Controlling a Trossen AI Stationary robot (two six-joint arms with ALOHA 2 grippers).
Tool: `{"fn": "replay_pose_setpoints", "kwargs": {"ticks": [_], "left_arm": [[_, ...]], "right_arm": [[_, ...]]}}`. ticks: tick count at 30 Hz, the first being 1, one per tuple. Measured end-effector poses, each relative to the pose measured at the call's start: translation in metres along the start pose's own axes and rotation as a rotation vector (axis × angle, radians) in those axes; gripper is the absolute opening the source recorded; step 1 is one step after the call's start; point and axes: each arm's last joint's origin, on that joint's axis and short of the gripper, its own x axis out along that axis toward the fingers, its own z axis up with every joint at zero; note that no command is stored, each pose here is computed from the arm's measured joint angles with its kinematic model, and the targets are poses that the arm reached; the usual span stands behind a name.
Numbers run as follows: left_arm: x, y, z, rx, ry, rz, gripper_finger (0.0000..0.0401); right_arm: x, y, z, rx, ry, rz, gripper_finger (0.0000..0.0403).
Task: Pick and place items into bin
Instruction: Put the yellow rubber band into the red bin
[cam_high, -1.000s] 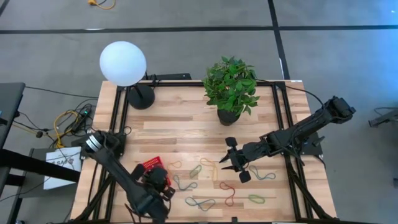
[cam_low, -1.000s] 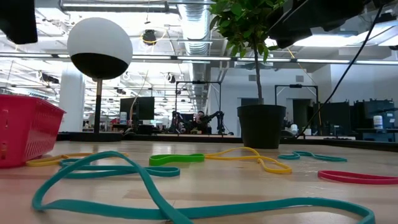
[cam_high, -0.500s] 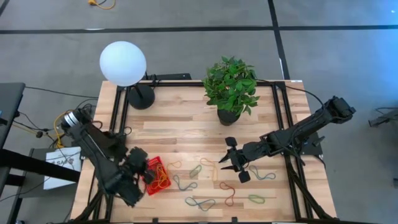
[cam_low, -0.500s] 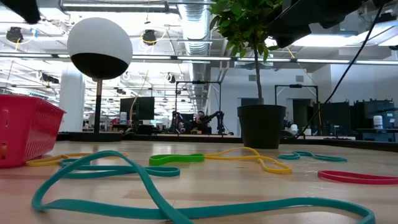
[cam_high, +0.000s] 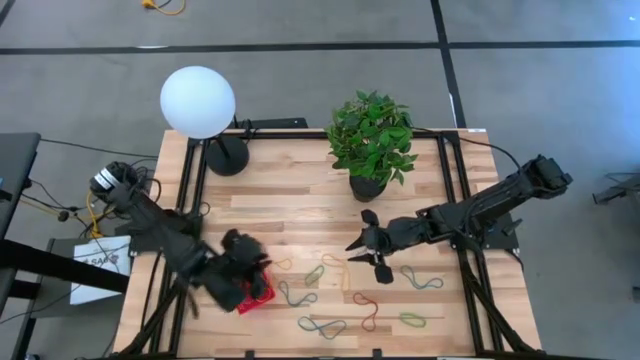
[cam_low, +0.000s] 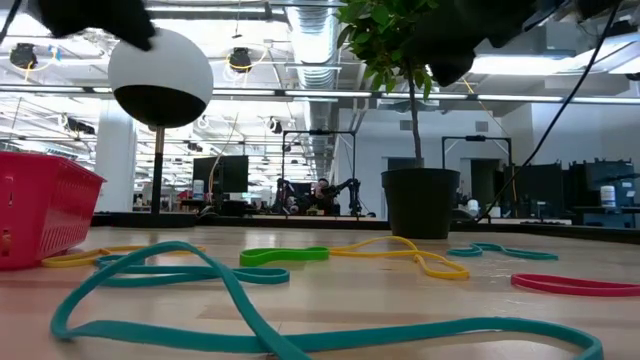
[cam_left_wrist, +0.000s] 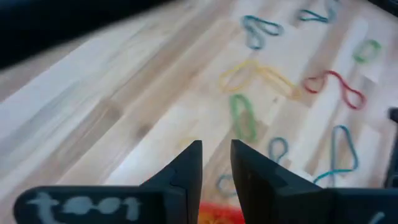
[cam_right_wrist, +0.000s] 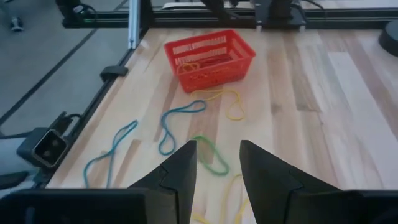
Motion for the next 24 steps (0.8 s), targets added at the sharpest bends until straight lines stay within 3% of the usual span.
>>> {"fn": "replay_pose_setpoints", "kwargs": {"ticks": [5, 9, 15, 20, 24], "left_arm": [[0.027, 0.008, 0.035, 0.111, 0.028, -0.024, 0.0073], [0.047, 0.014, 0.05, 0.153, 0.091, -0.045, 0.0076], [0.082, 0.007, 0.038, 0.283, 0.243, -0.08, 0.0106], [0.108, 0.0, 0.024, 0.4, 0.287, -0.078, 0.0133], [0.129, 0.001, 0.011, 0.404, 0.375, -0.044, 0.0149]], "right_arm": [[0.0, 0.001, 0.0, -0.001, 0.0, 0.005, 0.0118], [0.0, 0.0, -0.001, -0.001, 0.01, 0.002, 0.0118], [0.0, 0.0, -0.003, -0.011, 0.027, -0.001, 0.0118], [0.0, 0.0, -0.004, -0.012, 0.041, -0.003, 0.0118], [0.0, 0.0, -0.005, -0.013, 0.047, -0.003, 0.0118]]}}
